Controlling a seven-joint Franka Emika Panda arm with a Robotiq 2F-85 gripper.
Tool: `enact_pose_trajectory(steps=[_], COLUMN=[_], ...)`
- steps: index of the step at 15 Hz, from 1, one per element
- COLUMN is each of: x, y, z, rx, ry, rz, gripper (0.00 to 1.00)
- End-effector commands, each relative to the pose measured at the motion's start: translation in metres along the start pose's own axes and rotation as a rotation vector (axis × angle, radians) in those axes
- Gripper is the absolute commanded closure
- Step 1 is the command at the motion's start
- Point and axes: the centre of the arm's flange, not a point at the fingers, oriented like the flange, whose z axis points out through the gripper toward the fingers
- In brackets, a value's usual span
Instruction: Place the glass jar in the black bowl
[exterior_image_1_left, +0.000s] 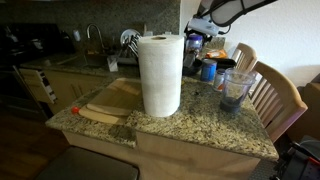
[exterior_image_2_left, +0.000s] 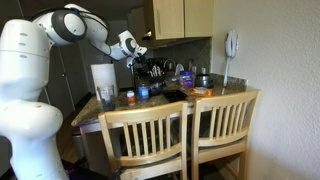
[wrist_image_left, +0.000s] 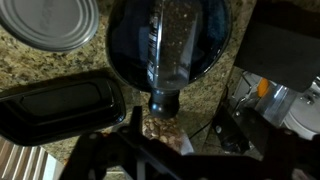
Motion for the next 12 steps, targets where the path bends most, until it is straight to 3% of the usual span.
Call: enact_pose_trajectory(steps=[1,5,9,10,12], x=[0.0,0.004,0.008,0.001,-0.001], y=[-0.006,-0.011,-0.004,0.006,0.013], z=[0.005,0.014,0.087,0.051,0.08], rx=[-0.004,-0.008,-0.271,-0.183,-0.243], ry=[0.007,0.017,-0.004,-0.013,-0.013], rz=[0.013,0.024,0.03,0.021,0.024], gripper=[0.0,0.0,0.0,0.0,0.0])
